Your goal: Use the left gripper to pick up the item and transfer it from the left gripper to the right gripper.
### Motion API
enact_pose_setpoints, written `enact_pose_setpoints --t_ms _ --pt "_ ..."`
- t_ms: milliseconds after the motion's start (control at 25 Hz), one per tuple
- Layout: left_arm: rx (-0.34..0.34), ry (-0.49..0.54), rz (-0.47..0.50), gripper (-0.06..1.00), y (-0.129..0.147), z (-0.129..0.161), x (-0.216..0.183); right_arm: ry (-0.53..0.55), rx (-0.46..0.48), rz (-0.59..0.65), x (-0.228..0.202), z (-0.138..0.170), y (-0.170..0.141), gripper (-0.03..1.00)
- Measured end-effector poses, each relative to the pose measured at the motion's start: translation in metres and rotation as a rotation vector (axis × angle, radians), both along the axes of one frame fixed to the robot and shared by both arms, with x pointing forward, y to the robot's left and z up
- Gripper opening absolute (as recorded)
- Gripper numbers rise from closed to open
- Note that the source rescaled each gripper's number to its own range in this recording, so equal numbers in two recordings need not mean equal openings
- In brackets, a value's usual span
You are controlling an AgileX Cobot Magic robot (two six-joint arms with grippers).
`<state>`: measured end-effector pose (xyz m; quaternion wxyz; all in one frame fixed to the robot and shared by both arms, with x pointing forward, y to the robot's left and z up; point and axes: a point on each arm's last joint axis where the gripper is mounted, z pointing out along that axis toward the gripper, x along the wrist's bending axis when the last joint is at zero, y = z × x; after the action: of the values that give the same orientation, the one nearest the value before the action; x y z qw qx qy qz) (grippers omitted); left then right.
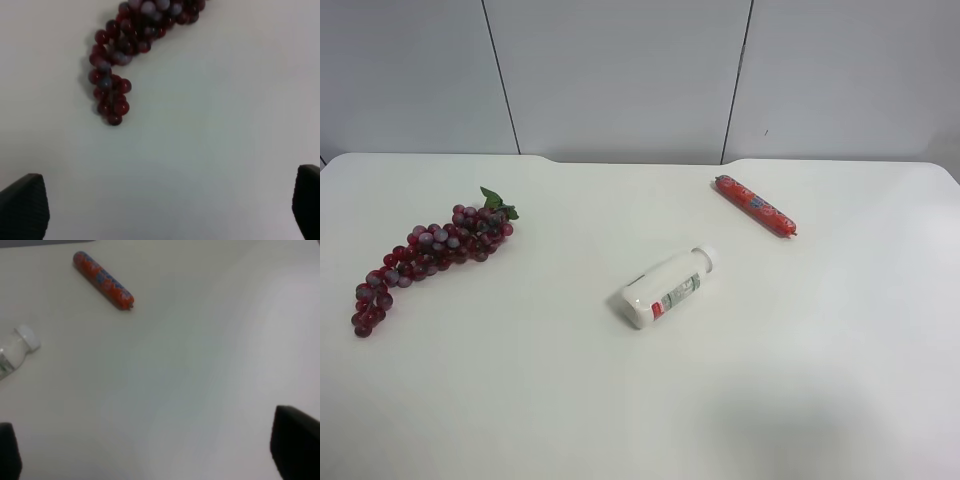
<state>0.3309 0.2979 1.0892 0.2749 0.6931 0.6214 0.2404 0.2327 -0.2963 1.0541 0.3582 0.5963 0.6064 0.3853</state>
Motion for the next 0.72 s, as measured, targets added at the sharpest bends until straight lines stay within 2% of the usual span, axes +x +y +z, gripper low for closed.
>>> enact_pose_setpoints --t_ms 160,520,720 --pt "-0.014 0.091 -0.012 1.00 0.002 -0.014 0.041 0.000 0.000 0.000 0.000 0.000 0.000 1.00" --pt "0.013 0.370 -0.051 1.00 0.011 -0.059 0.143 0.000 0.000 0.000 0.000 0.000 0.000 1.00" --pt "0.034 0.410 -0.063 1.00 0.016 -0.082 0.184 0.000 0.000 0.000 0.000 0.000 0.000 1.00"
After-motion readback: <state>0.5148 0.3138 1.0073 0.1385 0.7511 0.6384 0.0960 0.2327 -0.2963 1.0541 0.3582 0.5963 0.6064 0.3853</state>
